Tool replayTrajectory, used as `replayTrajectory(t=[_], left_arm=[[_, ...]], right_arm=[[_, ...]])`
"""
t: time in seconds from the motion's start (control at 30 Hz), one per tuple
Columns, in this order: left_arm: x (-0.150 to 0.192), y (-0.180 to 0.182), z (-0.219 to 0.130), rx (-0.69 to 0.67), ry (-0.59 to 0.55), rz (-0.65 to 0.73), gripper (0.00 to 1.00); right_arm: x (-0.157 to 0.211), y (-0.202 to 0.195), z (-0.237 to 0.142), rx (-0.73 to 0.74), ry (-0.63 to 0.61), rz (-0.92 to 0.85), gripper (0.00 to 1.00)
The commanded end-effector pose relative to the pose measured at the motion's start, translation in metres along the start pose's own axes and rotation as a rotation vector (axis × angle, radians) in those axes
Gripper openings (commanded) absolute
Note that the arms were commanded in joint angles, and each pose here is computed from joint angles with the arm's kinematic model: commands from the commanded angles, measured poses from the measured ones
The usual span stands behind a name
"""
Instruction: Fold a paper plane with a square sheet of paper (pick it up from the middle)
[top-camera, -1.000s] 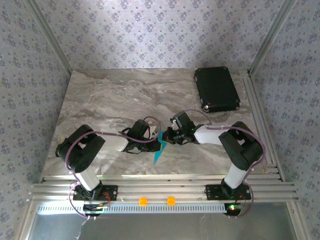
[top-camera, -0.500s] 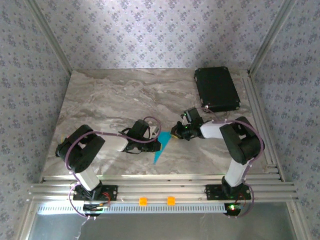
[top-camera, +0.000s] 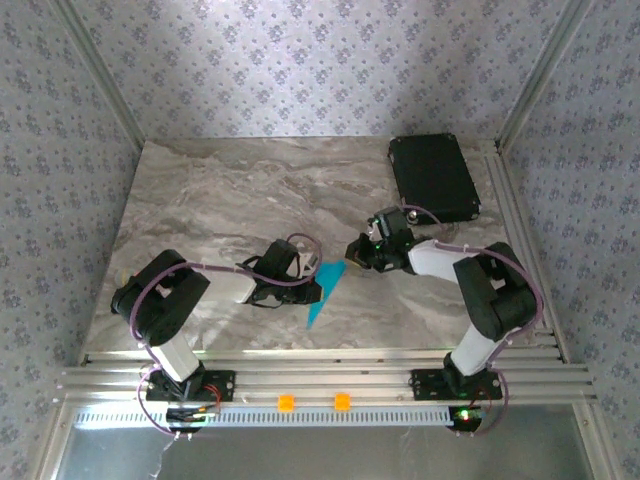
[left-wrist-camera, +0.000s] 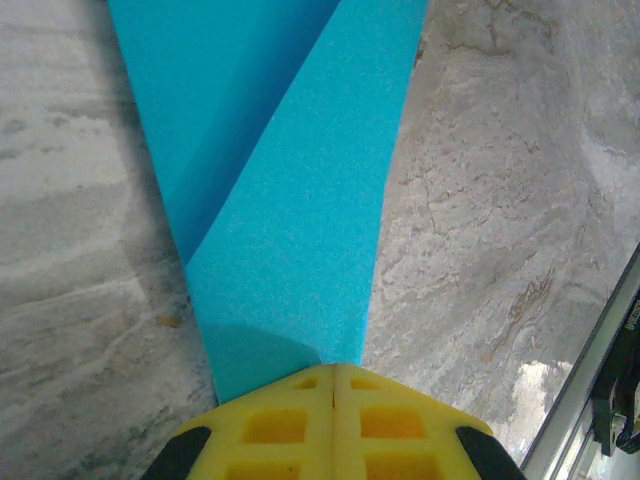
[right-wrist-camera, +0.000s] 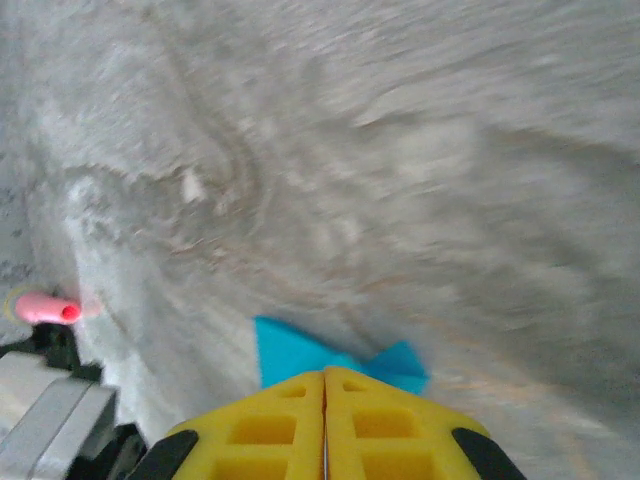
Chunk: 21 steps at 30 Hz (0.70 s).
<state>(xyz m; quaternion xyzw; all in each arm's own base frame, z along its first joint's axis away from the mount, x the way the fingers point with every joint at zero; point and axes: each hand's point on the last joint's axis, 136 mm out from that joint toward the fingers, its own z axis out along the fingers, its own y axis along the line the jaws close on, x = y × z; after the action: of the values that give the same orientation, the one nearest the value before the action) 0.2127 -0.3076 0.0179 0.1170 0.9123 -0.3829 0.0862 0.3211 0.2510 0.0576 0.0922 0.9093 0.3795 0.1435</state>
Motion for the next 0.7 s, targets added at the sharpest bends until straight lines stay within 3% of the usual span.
replayTrajectory(t=[0.0, 0.23, 0.5, 0.67], left_arm=[[0.053, 0.048, 0.000, -0.172, 0.155, -0.101, 0.00], [0.051, 0.046, -0.001, -0.168, 0.146, -0.098, 0.00], [0.051, 0.046, -0.001, -0.167, 0.149, -0.099, 0.00], [0.048, 0.043, 0.000, -0.163, 0.148, -0.093, 0.00]], right_arm=[[0.018, 0.015, 0.015, -0.021, 0.053, -0.037, 0.09], [0.041, -0.021, 0.043, 0.060, 0.130, 0.027, 0.08], [0.000, -0.045, 0.026, 0.056, 0.035, 0.073, 0.08], [-0.014, -0.024, 0.011, -0.007, 0.002, 0.039, 0.09]])
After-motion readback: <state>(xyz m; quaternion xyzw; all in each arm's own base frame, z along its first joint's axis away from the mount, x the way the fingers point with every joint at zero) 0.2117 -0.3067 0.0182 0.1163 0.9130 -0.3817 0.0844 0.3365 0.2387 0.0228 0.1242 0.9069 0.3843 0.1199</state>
